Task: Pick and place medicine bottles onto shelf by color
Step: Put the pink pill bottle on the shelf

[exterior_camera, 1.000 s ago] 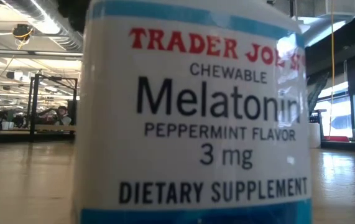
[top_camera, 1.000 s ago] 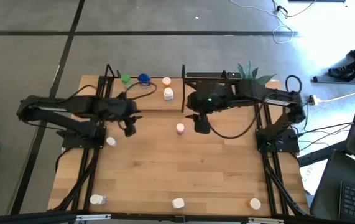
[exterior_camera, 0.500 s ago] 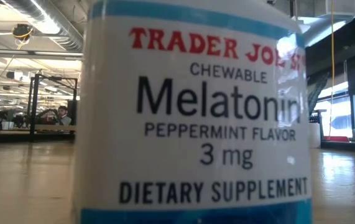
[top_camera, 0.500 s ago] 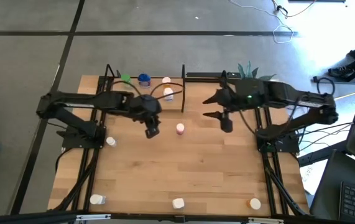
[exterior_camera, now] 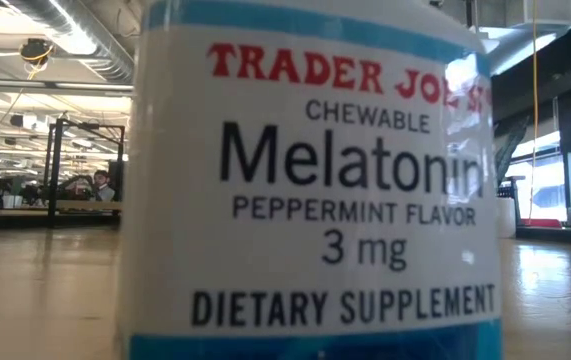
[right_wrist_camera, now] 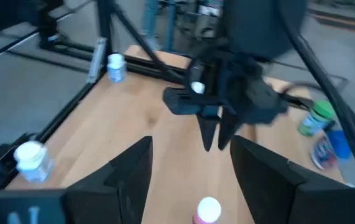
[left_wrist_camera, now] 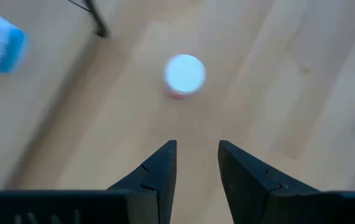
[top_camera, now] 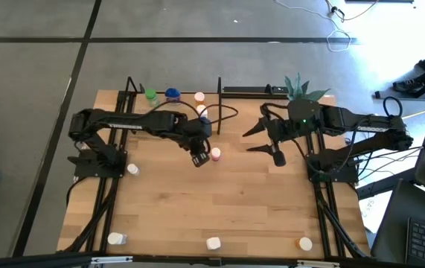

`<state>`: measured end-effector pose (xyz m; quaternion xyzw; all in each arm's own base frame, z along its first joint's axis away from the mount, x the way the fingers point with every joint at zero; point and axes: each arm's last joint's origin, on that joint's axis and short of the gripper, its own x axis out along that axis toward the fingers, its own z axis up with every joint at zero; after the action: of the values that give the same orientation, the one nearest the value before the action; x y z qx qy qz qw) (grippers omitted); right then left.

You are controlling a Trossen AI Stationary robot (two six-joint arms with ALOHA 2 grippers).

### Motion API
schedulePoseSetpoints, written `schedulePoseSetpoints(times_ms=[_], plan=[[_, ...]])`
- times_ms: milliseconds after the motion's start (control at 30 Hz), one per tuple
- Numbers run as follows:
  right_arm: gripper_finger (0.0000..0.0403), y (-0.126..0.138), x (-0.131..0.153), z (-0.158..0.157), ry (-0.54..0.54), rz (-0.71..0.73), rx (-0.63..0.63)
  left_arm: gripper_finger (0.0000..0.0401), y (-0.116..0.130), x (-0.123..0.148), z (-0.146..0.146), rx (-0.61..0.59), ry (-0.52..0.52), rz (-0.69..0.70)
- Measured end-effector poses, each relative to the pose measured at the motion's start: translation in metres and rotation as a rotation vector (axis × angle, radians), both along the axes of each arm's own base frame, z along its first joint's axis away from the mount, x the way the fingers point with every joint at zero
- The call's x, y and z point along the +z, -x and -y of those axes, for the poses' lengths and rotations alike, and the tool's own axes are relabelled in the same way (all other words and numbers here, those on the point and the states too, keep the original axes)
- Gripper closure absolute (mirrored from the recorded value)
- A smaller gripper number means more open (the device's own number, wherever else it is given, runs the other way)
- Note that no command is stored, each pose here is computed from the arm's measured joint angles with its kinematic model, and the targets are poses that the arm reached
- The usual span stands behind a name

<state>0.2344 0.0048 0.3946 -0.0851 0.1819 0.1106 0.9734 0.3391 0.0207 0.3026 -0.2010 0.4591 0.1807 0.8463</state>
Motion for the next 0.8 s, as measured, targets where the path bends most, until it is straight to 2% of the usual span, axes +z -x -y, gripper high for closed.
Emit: schedulePoseSetpoints(times_ms=[133, 300, 400, 600, 800], plan=[[0.0185, 0.001, 0.0, -0.002, -0.001, 0.006, 0.08, 0.0289, -0.005, -0.007, 0.001, -0.007, 0.065, -0.014], [0.0185, 0.001, -0.001, -0.001, -0.023, -0.02, 0.028, 0.0289, -0.006, -0.008, 0.004, -0.091, 0.062, -0.018], [0.0185, 0.004, -0.007, 0.001, -0.049, -0.096, -0.052, 0.0289, -0.006, -0.008, 0.006, -0.16, 0.028, -0.024], [0.0185, 0.013, -0.023, 0.008, -0.115, -0.281, -0.362, 0.0289, -0.007, -0.008, 0.011, -0.275, -0.017, -0.022], [0.0185, 0.015, -0.026, 0.011, -0.073, -0.306, -0.474, 0.0289, -0.009, -0.006, 0.013, -0.354, -0.068, 0.002]])
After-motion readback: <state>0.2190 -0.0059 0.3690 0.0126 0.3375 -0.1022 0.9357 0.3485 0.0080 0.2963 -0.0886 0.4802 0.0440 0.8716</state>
